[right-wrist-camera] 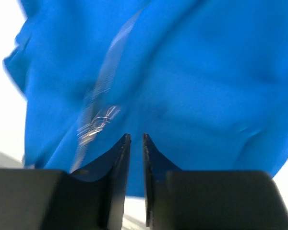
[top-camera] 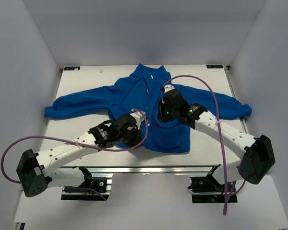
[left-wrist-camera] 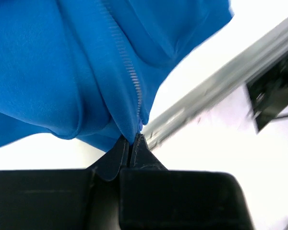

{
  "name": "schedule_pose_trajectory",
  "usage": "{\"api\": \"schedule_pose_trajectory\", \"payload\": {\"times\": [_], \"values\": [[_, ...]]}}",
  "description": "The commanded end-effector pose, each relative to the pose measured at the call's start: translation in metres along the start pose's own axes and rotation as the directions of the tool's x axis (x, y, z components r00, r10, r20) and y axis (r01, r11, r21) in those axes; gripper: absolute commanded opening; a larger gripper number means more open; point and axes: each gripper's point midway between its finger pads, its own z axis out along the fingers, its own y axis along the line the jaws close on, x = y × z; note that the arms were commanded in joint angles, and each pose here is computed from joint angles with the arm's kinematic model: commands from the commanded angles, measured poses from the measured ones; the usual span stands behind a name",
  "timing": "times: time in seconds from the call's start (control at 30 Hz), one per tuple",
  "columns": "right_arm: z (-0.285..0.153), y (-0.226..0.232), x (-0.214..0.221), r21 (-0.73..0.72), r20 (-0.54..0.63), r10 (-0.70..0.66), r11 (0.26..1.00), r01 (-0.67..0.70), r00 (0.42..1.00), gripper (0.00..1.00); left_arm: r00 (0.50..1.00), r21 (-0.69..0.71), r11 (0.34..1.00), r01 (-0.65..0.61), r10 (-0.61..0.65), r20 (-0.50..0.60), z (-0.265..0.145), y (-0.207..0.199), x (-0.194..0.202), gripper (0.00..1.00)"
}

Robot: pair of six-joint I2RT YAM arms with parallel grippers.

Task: Zip up the jacket

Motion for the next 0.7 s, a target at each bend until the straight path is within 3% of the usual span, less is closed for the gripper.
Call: {"api": "schedule_pose_trajectory", "payload": {"times": [0.0,0.13,0.2,0.3,0.33,0.4,0.43,0.47,0.53,0.67], "values": [[0.010,-0.023,-0.070,0.111,0.223,0.051,0.991,-0.077,0.974,0.00,0.987,0.031,0.999,0.031,-0.026,-0.160,-0.008,0.002,0.045,0.00],[0.031,-0.049,-0.107,0.195,0.266,0.052,0.975,-0.107,0.963,0.00,0.980,0.041,0.998,0.050,-0.041,-0.197,-0.005,0.002,0.057,0.00],[0.052,-0.054,-0.107,0.201,0.233,0.039,0.976,-0.088,0.972,0.00,0.979,0.036,0.997,0.063,-0.055,-0.198,-0.004,0.003,0.060,0.00],[0.056,-0.030,-0.104,0.056,0.192,-0.098,0.995,0.089,0.977,0.00,0.980,0.018,0.997,0.075,-0.070,-0.186,-0.001,0.006,0.058,0.00],[0.061,-0.029,-0.074,0.010,0.140,-0.176,0.984,0.177,0.974,0.00,0.980,0.009,0.996,0.086,-0.083,-0.178,-0.001,0.007,0.056,0.00],[0.041,-0.004,-0.060,-0.152,0.179,-0.224,0.956,0.252,0.958,0.00,0.982,-0.004,0.996,0.090,-0.090,-0.167,0.000,0.009,0.056,0.00],[0.039,0.007,-0.019,-0.291,0.135,-0.311,0.895,0.337,0.941,0.00,0.983,-0.003,0.995,0.100,-0.099,-0.156,-0.001,0.008,0.053,0.00],[0.021,0.015,-0.013,-0.344,0.179,-0.346,0.855,0.388,0.921,0.00,0.984,-0.003,0.995,0.099,-0.099,-0.151,-0.002,0.008,0.052,0.00],[0.012,0.022,0.006,-0.392,0.202,-0.361,0.822,0.413,0.910,0.15,0.986,0.000,0.995,0.100,-0.100,-0.132,-0.006,0.006,0.045,0.00],[0.002,0.019,0.042,-0.416,0.159,-0.368,0.816,0.401,0.916,0.26,0.990,-0.015,0.995,0.099,-0.100,-0.101,-0.015,0.005,0.034,0.00]]}}
